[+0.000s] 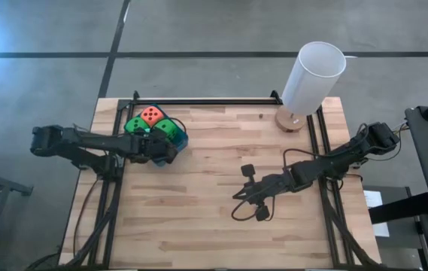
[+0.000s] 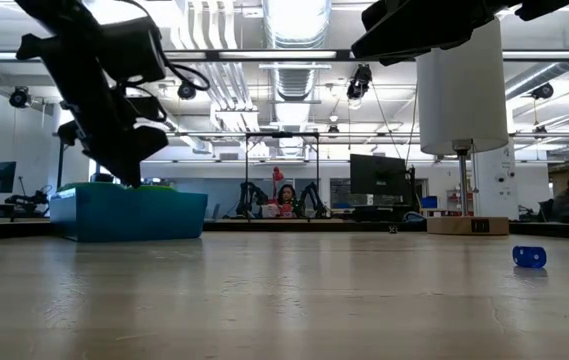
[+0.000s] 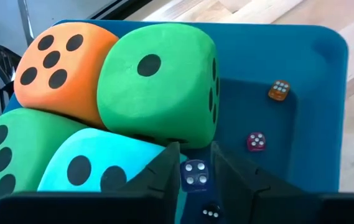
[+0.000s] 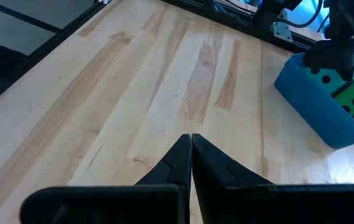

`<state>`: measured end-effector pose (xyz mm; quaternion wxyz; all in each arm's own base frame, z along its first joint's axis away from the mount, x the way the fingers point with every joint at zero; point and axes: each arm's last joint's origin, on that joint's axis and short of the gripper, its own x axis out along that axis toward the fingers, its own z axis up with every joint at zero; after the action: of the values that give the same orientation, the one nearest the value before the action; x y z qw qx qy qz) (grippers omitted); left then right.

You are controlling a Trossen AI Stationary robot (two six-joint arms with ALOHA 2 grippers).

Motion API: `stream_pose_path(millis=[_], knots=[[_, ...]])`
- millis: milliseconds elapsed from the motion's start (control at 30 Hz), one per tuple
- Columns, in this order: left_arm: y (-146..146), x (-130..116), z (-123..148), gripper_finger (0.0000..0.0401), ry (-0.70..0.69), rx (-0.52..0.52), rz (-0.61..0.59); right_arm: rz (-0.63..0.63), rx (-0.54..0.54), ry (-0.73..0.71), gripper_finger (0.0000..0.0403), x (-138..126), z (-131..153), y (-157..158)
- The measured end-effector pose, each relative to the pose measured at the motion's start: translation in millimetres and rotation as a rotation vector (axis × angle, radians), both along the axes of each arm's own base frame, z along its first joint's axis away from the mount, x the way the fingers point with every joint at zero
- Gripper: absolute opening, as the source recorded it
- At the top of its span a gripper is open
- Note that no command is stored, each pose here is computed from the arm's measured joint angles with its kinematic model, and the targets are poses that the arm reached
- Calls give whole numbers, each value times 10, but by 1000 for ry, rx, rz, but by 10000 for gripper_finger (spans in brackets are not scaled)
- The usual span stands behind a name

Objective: Pick & Place Dice
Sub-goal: Put the small violet dice into the blue bin, then put the small blue dice into the blue bin

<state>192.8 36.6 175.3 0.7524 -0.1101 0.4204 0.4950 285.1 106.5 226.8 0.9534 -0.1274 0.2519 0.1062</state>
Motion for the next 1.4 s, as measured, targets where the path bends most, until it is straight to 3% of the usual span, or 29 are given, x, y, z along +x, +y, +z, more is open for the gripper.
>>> stream_pose_path(millis=[500, 767, 1233, 1400], knots=[[68, -34, 16, 160, -1, 0, 32, 1, -2, -2, 8, 1, 1, 0], [9, -112, 242, 165, -155, -57, -35, -13, 9, 40, 8, -68, 29, -26], [-382, -41, 554, 159, -373, -57, -444, -90, 215, 341, 8, -317, -74, 16], [-438, -7, 587, 164, -403, -58, -516, -116, 232, 462, 8, -417, -190, 144]])
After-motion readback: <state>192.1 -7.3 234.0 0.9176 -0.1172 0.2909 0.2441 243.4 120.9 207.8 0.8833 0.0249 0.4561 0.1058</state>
